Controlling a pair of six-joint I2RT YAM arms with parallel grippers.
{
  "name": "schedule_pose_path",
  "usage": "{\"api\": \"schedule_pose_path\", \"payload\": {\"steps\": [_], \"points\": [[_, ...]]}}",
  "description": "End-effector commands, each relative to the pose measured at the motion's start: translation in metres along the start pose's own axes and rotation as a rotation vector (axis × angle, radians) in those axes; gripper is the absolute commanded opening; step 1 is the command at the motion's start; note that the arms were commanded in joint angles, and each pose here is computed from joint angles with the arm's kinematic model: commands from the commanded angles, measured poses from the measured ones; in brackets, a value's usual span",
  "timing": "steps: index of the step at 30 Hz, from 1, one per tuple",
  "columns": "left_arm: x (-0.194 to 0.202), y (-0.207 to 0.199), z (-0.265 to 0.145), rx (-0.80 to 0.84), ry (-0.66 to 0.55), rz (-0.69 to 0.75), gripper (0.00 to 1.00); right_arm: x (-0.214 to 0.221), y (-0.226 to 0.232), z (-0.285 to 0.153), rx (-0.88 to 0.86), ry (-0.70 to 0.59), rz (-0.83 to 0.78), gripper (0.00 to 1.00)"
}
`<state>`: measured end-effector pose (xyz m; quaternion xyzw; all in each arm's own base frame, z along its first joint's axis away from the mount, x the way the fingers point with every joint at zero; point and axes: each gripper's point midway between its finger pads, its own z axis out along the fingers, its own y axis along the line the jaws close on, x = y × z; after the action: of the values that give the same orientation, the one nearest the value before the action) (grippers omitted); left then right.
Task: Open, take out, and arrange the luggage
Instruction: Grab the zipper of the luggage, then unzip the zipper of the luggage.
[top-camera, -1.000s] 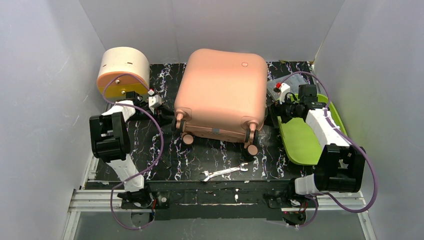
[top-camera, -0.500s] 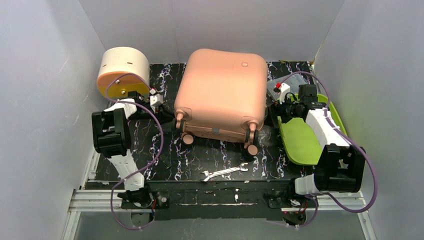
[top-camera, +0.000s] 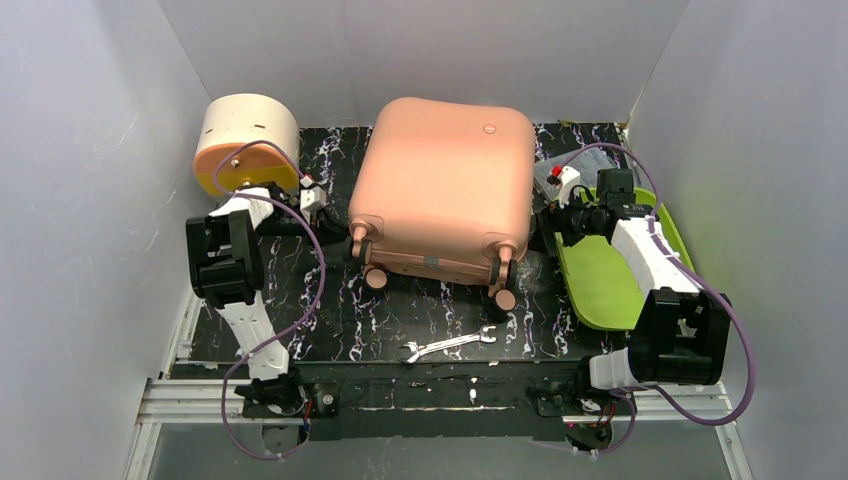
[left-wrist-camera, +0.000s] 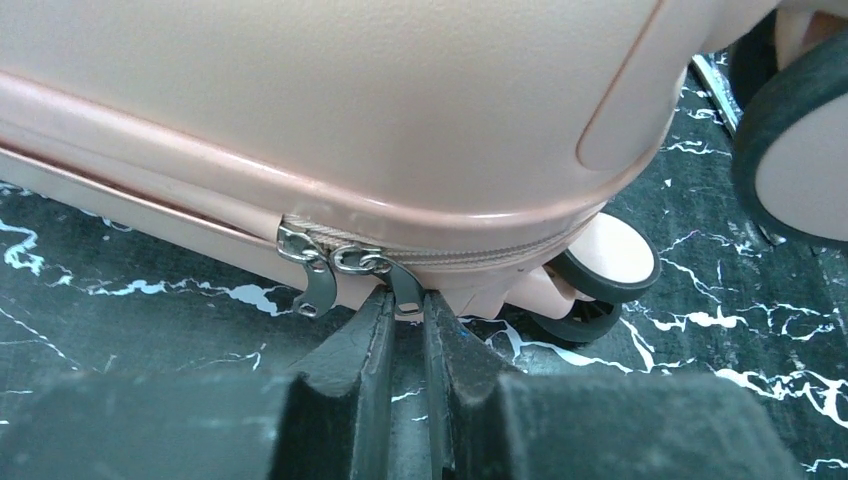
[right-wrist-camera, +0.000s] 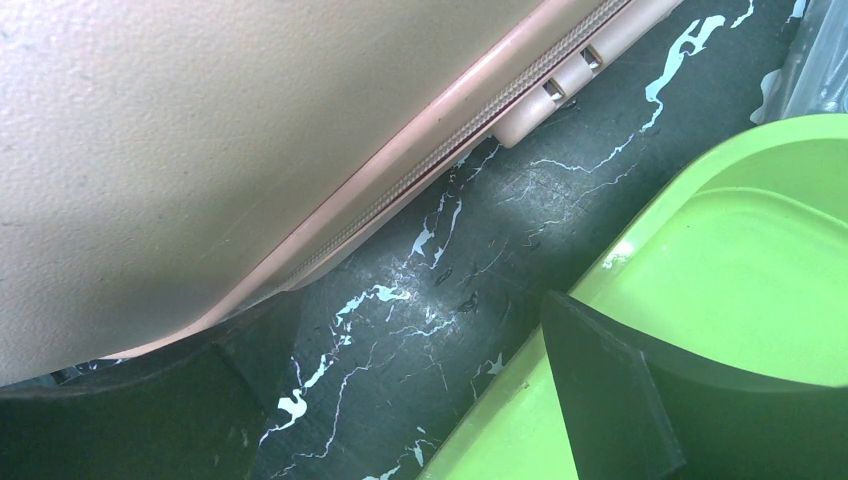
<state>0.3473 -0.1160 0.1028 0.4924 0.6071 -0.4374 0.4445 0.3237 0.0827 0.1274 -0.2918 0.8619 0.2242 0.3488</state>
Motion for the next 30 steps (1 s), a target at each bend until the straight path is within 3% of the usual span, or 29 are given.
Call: {"api": "schedule_pose_path", "payload": {"steps": [1,16,30], "points": [[-0.03,-0.022,-0.001,0.042,-0.069,0.047,0.0,0.001,0.002,0.001,-0.02,-0.002,0.0,1.0],[-0.041,-0.061,-0.014,0.034,-0.148,0.091,0.0,-0.001,0.004,0.002,-0.037,-0.009,0.012,1.0],[-0.046,-0.06,-0.014,-0.023,-0.191,0.097,0.0,-0.008,0.019,0.02,-0.068,0.017,0.029,1.0]]}}
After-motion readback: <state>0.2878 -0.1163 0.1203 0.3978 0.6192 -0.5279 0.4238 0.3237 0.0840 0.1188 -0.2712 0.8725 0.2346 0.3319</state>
